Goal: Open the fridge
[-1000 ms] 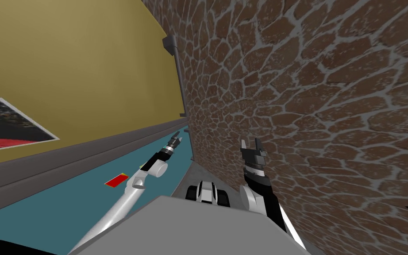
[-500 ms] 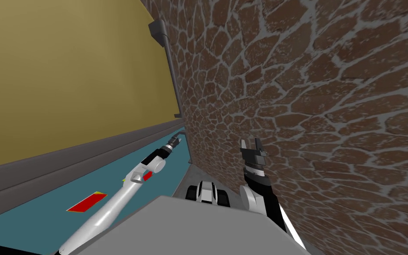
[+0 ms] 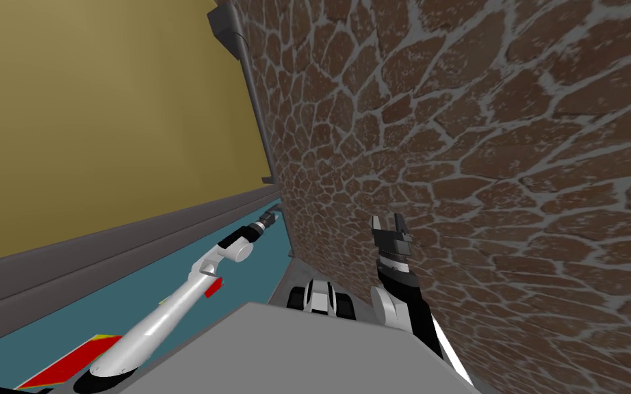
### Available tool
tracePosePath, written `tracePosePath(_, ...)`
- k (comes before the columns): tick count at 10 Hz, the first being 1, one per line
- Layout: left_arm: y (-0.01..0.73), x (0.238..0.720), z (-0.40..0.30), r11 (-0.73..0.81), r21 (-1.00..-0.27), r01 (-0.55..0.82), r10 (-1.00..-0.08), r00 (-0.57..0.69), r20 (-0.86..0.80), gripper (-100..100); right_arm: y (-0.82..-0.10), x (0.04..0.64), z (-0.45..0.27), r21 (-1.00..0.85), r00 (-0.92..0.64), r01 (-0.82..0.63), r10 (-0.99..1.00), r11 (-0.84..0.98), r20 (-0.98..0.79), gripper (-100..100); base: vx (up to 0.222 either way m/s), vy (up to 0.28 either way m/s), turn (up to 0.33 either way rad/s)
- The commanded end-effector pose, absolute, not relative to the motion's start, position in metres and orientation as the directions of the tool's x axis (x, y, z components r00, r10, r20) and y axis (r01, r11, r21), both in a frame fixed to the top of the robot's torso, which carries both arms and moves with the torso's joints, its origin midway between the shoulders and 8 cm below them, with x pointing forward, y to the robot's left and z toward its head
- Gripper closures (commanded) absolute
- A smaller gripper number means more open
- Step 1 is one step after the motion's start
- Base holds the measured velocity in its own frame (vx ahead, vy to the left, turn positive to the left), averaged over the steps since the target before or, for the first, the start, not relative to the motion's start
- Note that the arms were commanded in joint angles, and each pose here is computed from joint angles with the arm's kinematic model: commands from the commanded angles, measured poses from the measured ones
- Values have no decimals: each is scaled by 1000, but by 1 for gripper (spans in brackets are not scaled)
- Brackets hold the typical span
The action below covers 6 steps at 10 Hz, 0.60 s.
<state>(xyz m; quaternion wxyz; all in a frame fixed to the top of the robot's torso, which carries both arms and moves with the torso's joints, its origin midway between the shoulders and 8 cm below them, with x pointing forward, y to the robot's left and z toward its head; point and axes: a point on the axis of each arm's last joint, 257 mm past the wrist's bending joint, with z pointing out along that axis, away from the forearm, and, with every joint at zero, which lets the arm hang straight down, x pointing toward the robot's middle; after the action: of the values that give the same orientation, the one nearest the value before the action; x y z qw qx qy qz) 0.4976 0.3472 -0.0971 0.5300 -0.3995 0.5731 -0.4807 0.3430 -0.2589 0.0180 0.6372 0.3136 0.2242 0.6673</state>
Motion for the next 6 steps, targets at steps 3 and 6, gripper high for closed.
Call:
tracePosePath(3, 348, 498, -95, 219, -975, 47, -967, -120, -223, 100, -259, 343, 18, 699, 9, -710, 991, -87, 133, 0, 63, -15, 0)
tracePosePath(6, 343, 527, -80, 188, -976, 107, -976, -88, -198, 100, -259, 343, 18, 699, 8, -710, 991, -88, 133, 0, -171, 51, -85)
